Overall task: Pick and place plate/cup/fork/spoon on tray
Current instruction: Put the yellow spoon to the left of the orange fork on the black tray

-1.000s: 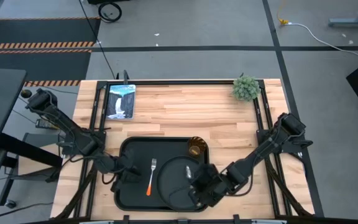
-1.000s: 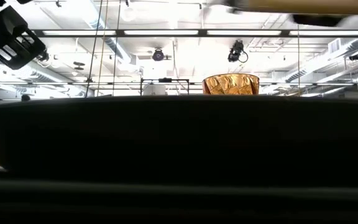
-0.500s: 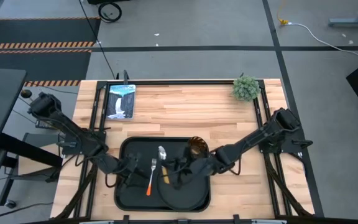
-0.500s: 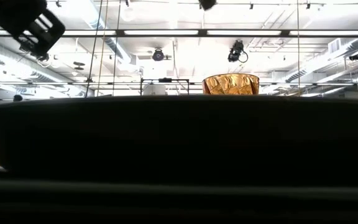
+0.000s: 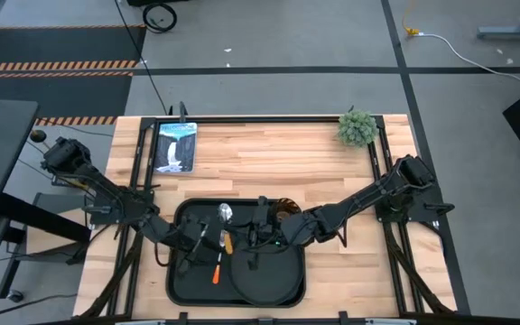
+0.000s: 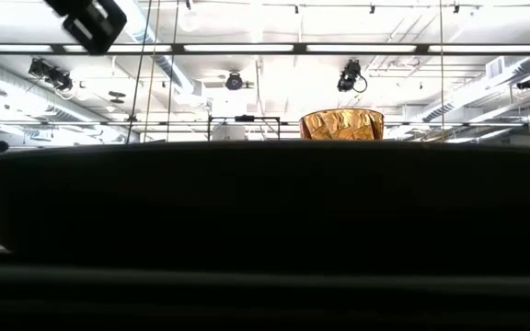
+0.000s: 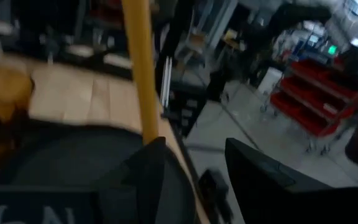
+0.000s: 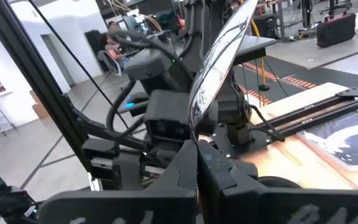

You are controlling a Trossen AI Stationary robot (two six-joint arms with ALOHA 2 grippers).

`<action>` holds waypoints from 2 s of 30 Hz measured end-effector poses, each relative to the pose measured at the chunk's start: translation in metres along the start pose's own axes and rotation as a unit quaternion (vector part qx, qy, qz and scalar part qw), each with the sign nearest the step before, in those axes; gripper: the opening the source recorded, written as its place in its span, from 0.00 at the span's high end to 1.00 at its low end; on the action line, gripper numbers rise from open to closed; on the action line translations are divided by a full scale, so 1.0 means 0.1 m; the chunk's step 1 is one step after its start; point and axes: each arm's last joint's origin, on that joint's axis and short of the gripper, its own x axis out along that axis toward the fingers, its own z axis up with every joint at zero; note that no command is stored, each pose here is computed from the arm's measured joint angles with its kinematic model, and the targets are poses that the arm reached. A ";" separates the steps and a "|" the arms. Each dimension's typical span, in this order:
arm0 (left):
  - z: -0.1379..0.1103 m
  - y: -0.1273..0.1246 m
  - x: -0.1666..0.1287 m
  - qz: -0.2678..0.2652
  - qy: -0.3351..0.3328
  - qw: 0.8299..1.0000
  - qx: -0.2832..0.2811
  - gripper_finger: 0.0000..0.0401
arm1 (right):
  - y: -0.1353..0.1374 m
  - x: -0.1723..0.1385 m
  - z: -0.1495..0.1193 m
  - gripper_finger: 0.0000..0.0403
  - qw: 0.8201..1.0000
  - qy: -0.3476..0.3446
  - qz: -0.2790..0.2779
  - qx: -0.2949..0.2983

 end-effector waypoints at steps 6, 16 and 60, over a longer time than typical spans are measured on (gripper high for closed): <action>0.07 0.05 0.02 0.010 -0.028 1.000 0.011 0.56 | 0.00 0.00 0.02 1.00 1.000 -0.009 -0.001 -0.002; -0.06 0.06 0.01 0.006 0.041 0.999 0.010 0.56 | -0.01 0.01 0.02 1.00 1.000 -0.011 -0.011 -0.016; 0.21 0.30 0.06 0.059 -0.062 0.996 0.002 0.91 | -0.07 0.02 0.01 0.78 0.999 -0.013 -0.051 -0.012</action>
